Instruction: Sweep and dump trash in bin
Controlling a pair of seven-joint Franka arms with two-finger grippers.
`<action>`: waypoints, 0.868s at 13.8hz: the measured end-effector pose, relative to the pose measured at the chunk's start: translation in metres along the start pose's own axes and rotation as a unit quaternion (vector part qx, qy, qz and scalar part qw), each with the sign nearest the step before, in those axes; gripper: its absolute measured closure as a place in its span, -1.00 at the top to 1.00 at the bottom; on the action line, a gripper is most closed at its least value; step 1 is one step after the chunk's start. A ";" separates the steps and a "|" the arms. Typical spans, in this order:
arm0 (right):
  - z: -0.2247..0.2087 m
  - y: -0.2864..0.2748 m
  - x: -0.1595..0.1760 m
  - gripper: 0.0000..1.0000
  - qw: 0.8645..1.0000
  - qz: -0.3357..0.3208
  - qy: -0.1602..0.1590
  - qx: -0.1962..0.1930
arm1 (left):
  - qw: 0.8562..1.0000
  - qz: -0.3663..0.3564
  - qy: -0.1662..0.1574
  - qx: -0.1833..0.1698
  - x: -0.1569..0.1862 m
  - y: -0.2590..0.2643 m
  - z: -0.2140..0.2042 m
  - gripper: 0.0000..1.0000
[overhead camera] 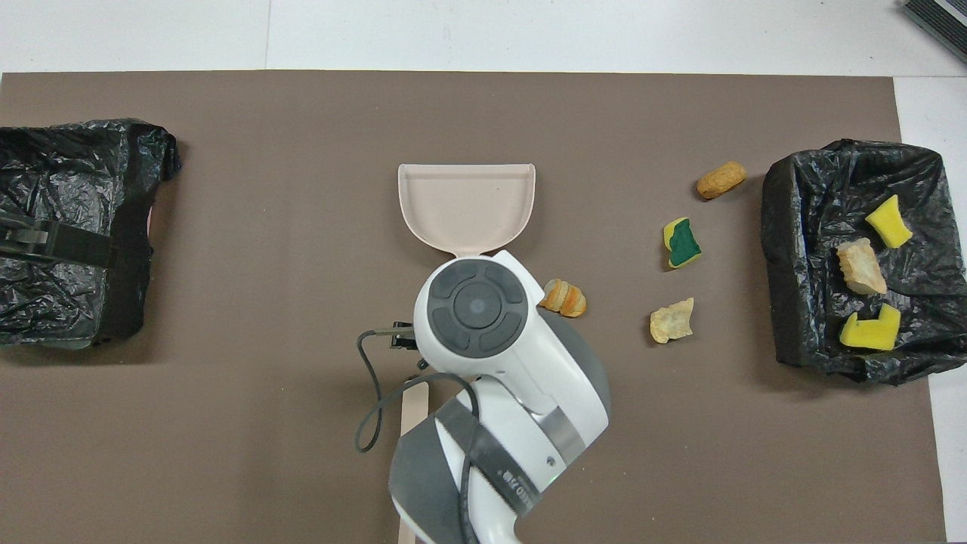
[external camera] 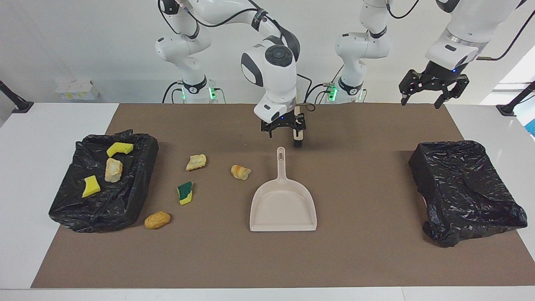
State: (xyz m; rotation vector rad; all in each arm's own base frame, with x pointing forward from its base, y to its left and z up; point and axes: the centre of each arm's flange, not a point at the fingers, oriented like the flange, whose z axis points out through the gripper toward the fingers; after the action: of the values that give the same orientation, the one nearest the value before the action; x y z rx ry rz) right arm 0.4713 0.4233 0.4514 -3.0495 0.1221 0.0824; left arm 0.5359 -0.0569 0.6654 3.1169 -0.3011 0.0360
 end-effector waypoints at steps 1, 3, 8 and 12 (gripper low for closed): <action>0.004 -0.006 -0.014 1.00 1.000 0.000 -0.004 -0.004 | 1.000 0.000 -0.001 0.000 0.000 0.000 0.000 1.00; 0.015 -0.009 -0.035 1.00 1.000 -0.010 -0.013 -0.015 | 1.000 0.000 -0.007 -0.001 -0.002 0.000 0.001 1.00; 0.041 -0.024 -0.100 1.00 0.999 0.002 -0.033 -0.013 | 0.999 0.028 -0.013 -0.005 0.000 0.031 0.010 1.00; 0.097 -0.039 -0.161 1.00 0.999 0.038 -0.022 -0.009 | 0.997 0.070 0.012 -0.008 0.015 0.116 0.059 1.00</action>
State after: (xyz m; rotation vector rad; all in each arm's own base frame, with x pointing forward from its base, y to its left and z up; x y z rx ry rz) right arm 0.3097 0.4829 0.3675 -3.0591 0.2346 0.1572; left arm 0.5300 -0.1745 0.6077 3.0719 -0.5172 0.0707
